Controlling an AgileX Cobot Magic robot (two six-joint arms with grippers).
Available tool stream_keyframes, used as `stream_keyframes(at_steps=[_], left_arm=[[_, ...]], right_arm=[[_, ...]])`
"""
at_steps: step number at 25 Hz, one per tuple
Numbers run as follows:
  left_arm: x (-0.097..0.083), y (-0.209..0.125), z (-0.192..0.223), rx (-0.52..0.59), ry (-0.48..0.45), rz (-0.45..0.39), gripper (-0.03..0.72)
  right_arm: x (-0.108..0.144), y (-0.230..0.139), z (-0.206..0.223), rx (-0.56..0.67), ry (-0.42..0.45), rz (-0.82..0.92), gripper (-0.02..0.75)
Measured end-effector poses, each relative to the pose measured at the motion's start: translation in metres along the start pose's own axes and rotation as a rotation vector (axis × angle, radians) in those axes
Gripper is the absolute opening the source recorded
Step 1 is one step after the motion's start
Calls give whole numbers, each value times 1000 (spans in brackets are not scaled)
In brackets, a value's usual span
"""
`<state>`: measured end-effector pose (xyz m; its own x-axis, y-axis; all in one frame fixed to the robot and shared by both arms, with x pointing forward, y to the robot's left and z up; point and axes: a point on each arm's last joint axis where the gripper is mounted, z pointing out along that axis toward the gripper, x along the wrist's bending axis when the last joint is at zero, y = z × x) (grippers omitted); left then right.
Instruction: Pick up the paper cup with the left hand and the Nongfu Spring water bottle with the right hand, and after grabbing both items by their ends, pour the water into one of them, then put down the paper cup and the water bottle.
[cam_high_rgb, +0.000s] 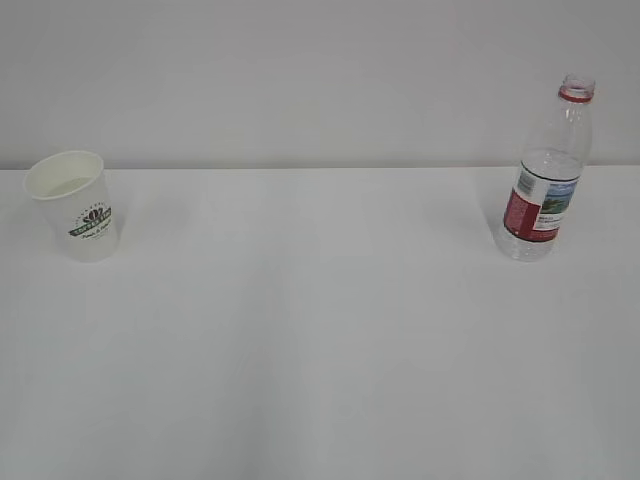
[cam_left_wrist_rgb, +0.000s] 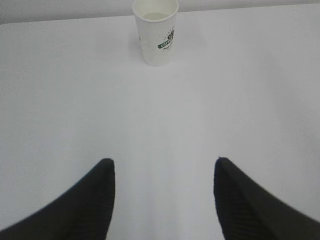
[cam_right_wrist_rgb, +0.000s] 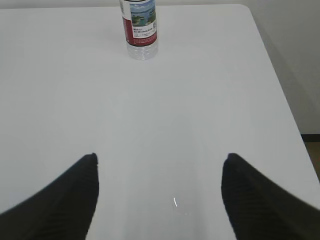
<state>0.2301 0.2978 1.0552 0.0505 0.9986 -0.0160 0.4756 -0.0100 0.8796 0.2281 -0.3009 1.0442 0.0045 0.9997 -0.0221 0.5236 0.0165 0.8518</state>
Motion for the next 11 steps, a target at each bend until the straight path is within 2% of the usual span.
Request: stream_keyframes(at_steps=[11], left_arm=[[0,0,0,0,0,0,453]], right_arm=[[0,0,0,0,0,0,557]])
